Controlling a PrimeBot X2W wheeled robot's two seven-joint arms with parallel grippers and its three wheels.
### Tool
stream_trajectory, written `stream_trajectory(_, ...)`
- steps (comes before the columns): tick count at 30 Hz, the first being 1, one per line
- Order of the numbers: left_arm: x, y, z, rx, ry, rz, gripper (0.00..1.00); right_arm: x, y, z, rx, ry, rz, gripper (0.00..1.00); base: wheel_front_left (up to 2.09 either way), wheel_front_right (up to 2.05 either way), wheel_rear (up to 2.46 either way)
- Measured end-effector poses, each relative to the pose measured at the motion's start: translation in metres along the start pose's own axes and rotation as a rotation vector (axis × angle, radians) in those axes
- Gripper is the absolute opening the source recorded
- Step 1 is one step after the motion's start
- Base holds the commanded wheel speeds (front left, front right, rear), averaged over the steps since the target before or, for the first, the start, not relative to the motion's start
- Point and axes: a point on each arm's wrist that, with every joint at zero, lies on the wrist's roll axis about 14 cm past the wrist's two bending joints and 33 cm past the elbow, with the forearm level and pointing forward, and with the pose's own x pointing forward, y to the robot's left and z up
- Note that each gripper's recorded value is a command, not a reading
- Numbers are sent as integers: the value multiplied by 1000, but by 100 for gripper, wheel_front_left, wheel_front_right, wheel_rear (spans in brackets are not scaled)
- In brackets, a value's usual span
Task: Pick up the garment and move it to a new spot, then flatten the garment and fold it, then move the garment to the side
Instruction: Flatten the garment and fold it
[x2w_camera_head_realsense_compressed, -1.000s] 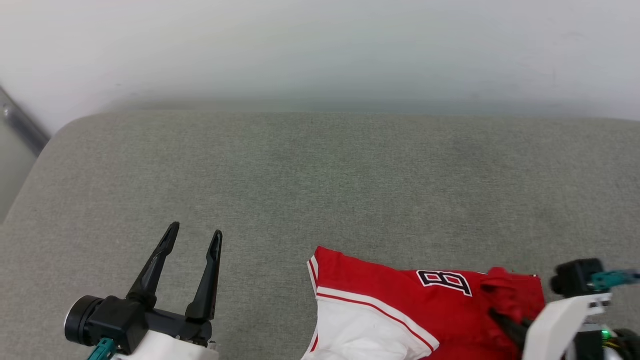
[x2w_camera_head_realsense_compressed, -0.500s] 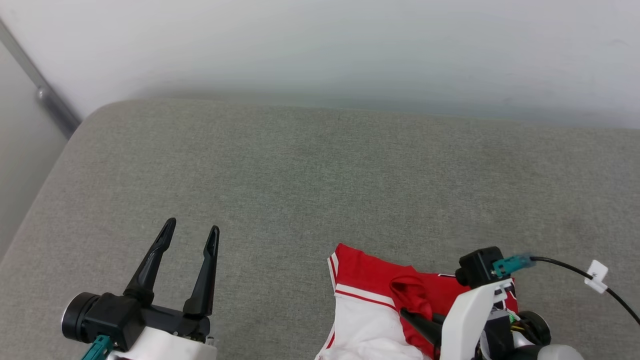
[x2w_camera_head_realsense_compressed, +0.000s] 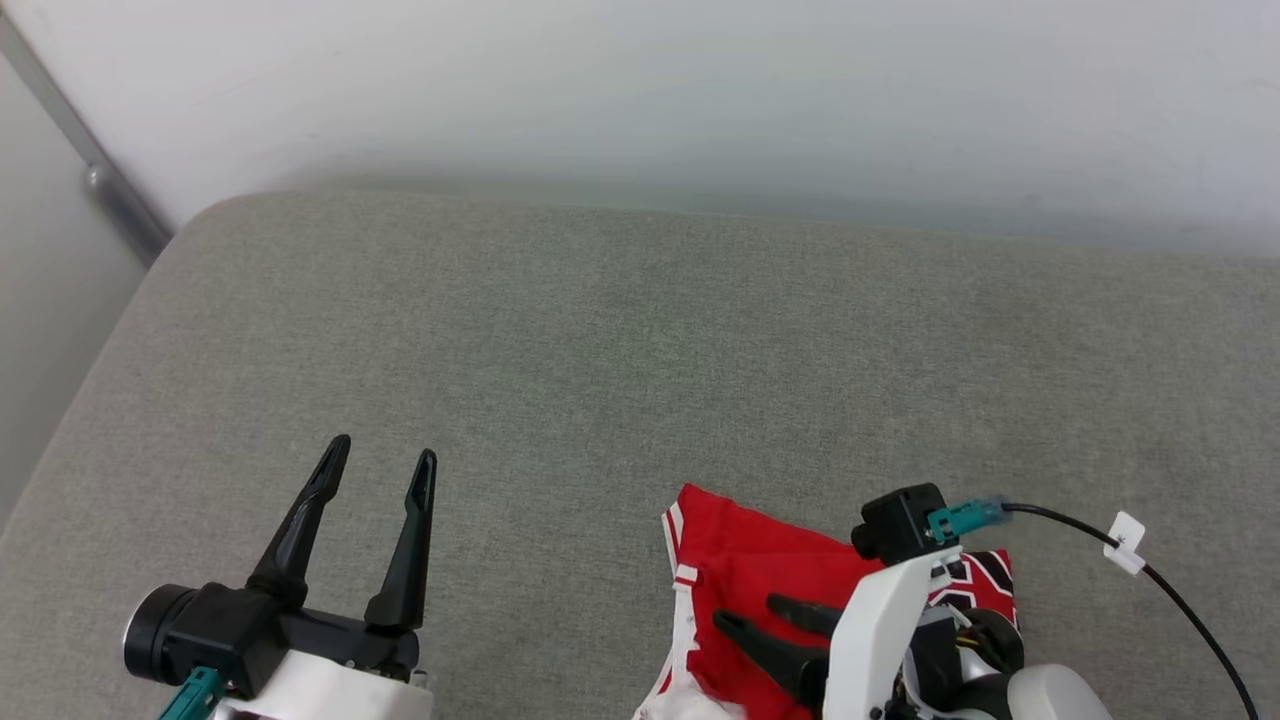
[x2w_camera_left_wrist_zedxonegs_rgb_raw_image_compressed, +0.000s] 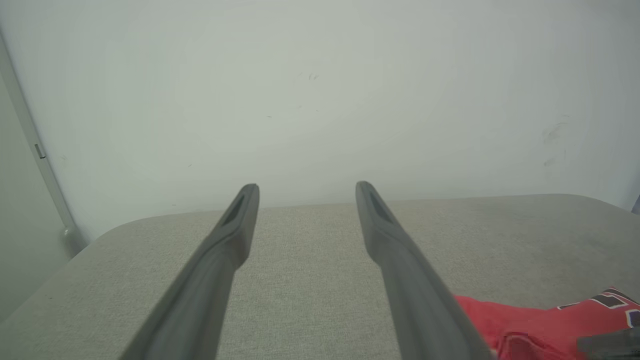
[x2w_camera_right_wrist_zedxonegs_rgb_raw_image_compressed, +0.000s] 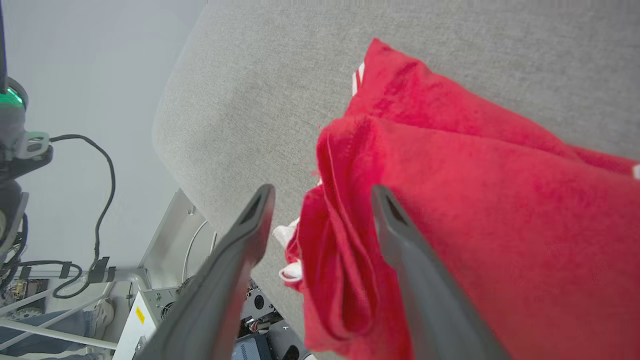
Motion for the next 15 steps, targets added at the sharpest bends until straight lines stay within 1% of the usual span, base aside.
stream_trajectory(4, 2, -1, 0, -2, -1, -6, 100, -1, 5, 9, -11, -31, 15, 100, 0, 0, 0)
stream_trajectory(8, 5, -4, -1, -5, -3, -16, 100, -10, -6, 38, -83, -119, -54, 100, 0, 0, 0)
stream_trajectory(11, 8, -9, -1, -9, -5, -31, 100, -26, -24, 68, -164, -218, -139, 100, 0, 0, 0)
stream_trajectory(15, 13, -17, -2, -22, -7, -55, 100, -70, -74, 111, -356, -352, -360, 100, 0, 0, 0)
